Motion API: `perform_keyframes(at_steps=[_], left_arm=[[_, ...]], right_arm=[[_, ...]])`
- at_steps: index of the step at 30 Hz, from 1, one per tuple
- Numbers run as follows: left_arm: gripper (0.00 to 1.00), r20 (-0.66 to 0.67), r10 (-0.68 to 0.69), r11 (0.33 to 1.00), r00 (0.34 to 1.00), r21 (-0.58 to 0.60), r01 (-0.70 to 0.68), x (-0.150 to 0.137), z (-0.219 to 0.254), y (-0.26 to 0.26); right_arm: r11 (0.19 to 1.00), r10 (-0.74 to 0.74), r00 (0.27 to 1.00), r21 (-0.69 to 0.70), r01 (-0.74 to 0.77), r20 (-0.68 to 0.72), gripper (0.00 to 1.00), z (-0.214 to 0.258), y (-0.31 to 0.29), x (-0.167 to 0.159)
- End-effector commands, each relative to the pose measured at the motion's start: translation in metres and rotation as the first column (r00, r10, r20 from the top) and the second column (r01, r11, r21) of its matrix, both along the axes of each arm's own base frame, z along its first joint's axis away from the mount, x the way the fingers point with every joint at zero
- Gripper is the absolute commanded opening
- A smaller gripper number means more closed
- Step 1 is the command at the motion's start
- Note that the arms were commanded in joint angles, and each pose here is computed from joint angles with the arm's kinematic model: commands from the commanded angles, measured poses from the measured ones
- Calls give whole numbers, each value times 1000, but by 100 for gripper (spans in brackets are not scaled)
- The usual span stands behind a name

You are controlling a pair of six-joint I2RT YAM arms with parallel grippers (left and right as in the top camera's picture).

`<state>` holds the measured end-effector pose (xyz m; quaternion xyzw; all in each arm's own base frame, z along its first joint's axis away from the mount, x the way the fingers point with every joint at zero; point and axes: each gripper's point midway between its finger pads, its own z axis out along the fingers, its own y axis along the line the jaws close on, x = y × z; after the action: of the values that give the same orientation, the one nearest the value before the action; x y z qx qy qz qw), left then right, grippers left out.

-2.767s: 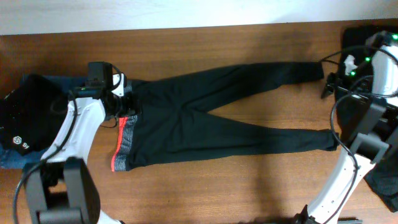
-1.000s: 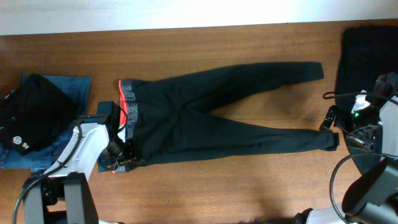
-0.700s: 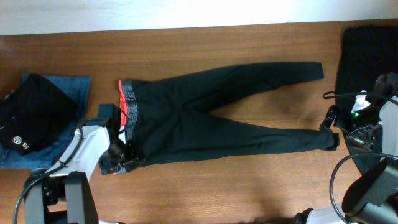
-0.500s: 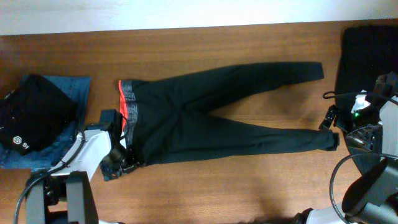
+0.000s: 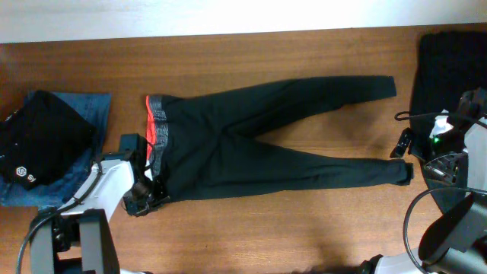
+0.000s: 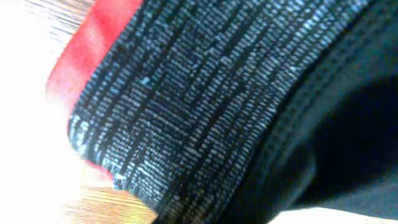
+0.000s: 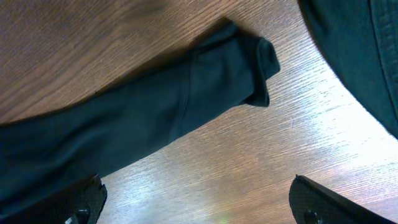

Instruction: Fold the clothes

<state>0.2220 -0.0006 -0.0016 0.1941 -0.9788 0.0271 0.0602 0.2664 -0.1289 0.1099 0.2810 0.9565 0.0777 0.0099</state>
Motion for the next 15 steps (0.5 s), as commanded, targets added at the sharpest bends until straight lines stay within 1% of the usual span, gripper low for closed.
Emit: perform_keyframes(at_steps=[1,5,6,7,8,10,11,13,15], left_arm=[[1,30,-3,999,1000,53,1,8,7,15],[1,42,2,998,999,61,-5,12,13,18],[5,36,2,998,999,62,-4,10,14,18],[15,26,1,998,1000,71,-3,7,14,19],[51,19,1,997,1000,78,-2,6,14,20],[67,20,0,997,1000,77,-1,6,16,20],[69,26,-12,997,1000,73,10,7,17,19],[69,67,-69,997,995,44,66,16,26,15],[69,109,-89,996,990,39,86,23,38,14]], right_arm=[[1000,-1,1000,-9,1,10,99,3,1,0],[1000,-1,1000,-9,1,10,99,3,1,0],[1000,-1,1000,-11,1,12,99,3,1,0],[1000,-1,1000,-11,1,14,99,3,1,1],[1000,-1,1000,-12,1,15,99,3,0,1],[1000,-1,1000,-13,1,17,99,3,0,1],[1000,-1,1000,-13,1,17,99,3,0,1],[1000,-1,1000,-14,1,19,99,3,0,2],[1000,-1,1000,-16,1,21,99,3,-1,3]])
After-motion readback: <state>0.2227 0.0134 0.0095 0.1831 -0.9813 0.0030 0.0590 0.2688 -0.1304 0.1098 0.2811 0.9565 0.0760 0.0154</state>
